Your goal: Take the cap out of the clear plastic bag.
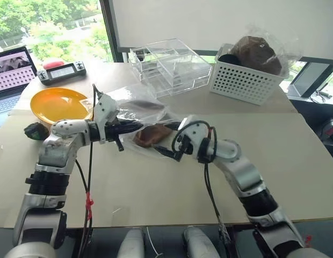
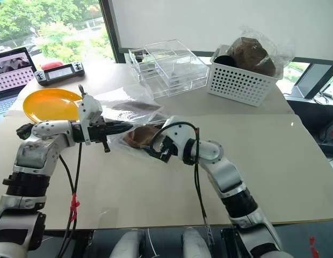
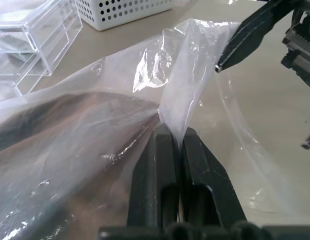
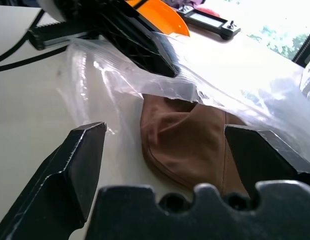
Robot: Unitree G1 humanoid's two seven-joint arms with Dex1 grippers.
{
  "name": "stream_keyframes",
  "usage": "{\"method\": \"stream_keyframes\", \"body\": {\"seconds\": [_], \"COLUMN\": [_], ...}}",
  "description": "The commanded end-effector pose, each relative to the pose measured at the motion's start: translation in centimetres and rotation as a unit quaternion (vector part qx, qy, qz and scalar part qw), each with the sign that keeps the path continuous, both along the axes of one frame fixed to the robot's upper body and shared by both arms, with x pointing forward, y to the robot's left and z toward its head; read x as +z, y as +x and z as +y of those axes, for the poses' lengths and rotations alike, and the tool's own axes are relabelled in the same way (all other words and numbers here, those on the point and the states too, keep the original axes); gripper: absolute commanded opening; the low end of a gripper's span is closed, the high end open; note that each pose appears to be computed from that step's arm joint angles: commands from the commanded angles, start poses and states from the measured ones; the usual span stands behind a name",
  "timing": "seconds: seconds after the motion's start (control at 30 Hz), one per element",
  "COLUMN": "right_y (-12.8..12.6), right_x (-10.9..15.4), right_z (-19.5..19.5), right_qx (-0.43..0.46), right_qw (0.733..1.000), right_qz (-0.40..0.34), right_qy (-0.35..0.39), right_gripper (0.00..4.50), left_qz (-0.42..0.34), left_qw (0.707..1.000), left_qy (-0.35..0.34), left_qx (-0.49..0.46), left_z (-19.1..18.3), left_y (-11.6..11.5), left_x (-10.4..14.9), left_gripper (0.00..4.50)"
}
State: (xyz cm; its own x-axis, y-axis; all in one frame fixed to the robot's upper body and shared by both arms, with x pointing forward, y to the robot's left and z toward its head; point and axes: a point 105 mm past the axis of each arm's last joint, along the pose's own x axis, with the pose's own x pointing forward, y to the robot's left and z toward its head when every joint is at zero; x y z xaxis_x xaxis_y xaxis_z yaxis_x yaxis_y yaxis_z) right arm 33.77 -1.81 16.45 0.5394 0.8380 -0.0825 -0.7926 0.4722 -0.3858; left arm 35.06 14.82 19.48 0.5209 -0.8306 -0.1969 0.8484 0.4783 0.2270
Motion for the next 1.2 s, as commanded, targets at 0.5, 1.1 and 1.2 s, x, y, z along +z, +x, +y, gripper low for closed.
{"method": "stream_keyframes", "body": {"seconds": [0.5,1.1,1.2], "right_y": [4.3,3.7,3.9], "right_x": [-1.4,-3.7,-3.8], "right_z": [3.9,4.0,3.7], "right_qx": [-0.048,-0.031,-0.040], "right_qw": [0.914,0.923,0.923], "right_qz": [-0.333,-0.300,-0.297], "right_qy": [-0.225,-0.240,-0.243], "right_gripper": [4.50,0.03,0.03], "left_qz": [-0.015,-0.016,-0.014], "left_qw": [1.000,1.000,1.000], "left_qy": [-0.025,-0.018,-0.017], "left_qx": [-0.010,-0.006,-0.007], "left_z": [-1.6,-1.3,-1.3], "left_y": [-0.3,0.0,0.0], "left_x": [1.3,1.0,0.8], "left_gripper": [0.13,0.00,0.00]}}
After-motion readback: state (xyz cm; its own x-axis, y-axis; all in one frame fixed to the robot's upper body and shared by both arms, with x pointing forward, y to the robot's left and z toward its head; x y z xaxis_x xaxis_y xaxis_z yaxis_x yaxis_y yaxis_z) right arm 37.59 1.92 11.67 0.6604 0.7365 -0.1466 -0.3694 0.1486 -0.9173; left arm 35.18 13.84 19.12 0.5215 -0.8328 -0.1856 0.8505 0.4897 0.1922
